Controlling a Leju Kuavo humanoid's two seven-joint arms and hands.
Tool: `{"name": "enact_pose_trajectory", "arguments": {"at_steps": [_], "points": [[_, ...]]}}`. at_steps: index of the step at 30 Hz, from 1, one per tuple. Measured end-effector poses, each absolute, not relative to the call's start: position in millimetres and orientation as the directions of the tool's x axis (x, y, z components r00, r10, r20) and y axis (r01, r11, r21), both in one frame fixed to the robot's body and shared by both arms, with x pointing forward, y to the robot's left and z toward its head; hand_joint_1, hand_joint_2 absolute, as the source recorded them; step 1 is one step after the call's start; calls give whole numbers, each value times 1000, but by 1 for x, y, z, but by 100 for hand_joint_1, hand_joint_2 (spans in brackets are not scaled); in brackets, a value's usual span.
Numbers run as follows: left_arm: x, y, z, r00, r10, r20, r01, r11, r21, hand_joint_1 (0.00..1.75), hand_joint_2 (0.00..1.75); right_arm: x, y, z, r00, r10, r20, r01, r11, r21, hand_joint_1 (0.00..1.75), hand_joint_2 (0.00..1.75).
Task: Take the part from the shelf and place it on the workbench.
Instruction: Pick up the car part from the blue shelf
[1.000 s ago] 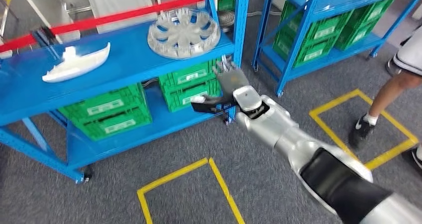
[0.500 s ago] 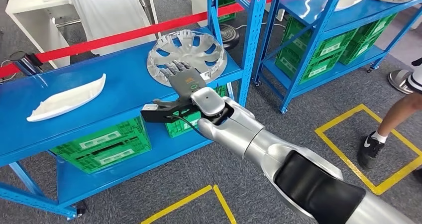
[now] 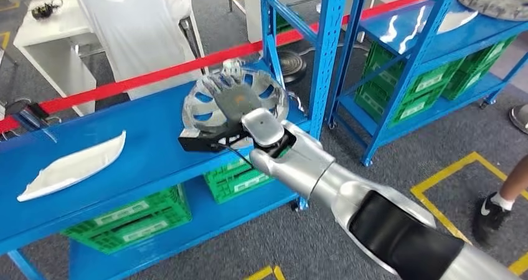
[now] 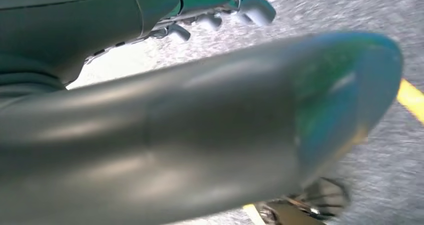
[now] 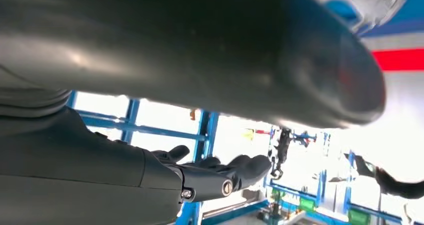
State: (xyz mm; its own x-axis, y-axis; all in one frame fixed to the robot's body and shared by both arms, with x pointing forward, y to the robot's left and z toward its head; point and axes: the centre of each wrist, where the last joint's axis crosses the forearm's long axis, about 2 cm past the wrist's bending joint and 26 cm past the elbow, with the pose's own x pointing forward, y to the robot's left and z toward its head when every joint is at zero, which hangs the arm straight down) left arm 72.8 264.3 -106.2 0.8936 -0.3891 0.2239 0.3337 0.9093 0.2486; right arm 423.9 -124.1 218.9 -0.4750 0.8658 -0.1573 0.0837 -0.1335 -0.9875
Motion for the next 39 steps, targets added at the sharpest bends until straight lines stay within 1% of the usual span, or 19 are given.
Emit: {"name": "enact_pose_trajectory", "arguments": {"at_steps": [11,16,24,30,34,39], "points": [[68,262,-107,894,-381,234,331,916,228,0,0,414,-139,190,-461,873,-156,23,-164,-986,0,0],[70,260,-107,895,-376,240,327,918,223,0,0,416,-150,186,-450,880,-156,9,-170,-985,0,0],[67,260,-107,902,-354,248,303,927,220,0,0,407,-168,156,-435,897,-78,-108,-138,-985,0,0],[66,260,-107,904,-347,249,295,929,223,0,0,384,-174,117,-421,907,-1,-228,-107,-968,0,0],[67,260,-107,903,-346,253,294,929,223,0,0,377,-176,104,-407,913,26,-286,-100,-953,0,175],[67,260,-107,903,-348,253,295,929,225,0,0,371,-176,94,-369,925,94,-365,-51,-930,0,175]]}}
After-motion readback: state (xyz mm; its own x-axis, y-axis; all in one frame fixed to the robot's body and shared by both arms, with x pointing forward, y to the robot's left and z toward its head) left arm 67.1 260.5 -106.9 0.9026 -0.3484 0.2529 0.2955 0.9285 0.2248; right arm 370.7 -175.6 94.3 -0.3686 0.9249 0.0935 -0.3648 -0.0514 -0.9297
